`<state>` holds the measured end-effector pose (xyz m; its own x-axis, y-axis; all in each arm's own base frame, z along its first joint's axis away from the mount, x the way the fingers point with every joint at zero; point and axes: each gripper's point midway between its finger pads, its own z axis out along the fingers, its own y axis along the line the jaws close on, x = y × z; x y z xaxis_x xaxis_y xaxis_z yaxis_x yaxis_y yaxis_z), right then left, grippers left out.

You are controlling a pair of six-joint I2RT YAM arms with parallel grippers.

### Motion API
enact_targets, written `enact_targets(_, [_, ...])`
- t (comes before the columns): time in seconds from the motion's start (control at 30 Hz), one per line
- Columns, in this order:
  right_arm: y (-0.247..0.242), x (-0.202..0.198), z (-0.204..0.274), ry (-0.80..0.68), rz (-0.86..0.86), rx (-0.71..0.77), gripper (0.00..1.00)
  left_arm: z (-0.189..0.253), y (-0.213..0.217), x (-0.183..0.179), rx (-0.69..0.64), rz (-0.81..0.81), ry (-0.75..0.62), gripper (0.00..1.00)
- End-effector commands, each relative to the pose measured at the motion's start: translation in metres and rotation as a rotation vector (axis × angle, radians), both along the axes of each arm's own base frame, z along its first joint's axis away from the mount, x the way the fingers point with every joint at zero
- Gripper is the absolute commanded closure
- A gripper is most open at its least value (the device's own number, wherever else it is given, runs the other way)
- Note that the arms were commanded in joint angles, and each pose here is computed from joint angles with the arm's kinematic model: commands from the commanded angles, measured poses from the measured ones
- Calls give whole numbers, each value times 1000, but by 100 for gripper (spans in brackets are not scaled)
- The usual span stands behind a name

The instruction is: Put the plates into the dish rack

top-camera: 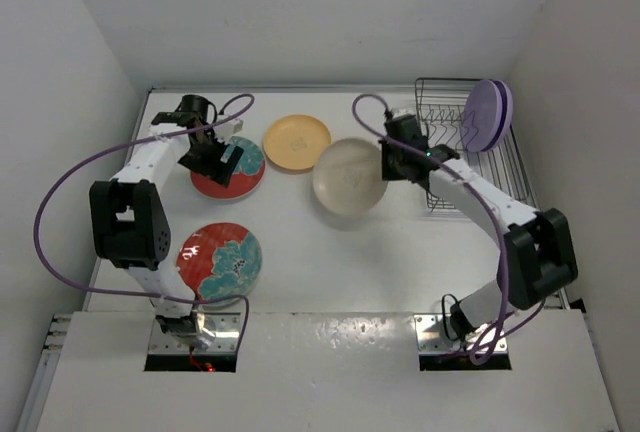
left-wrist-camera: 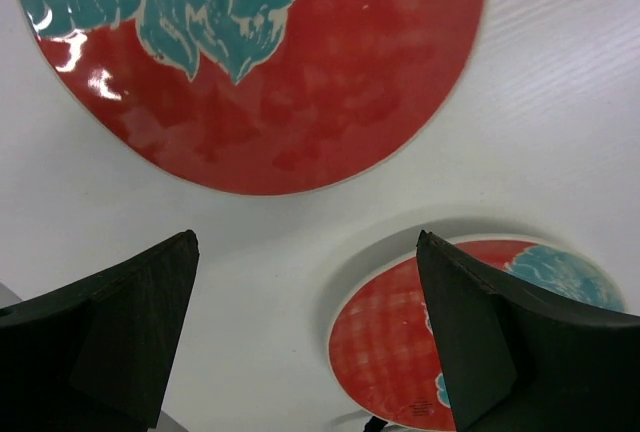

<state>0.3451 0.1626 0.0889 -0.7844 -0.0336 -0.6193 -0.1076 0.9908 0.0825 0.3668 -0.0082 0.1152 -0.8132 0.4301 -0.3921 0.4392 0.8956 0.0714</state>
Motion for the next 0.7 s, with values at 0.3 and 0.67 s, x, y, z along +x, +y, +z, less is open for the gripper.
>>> enact_targets(0.3, [-225,107,233,-460,-427,-595,100,8,89,15,166,282,-44,3])
enact_targets(0.67, [-302,134,232,-376,-556,-1065,100,-14,164,-7,78,474,16,3])
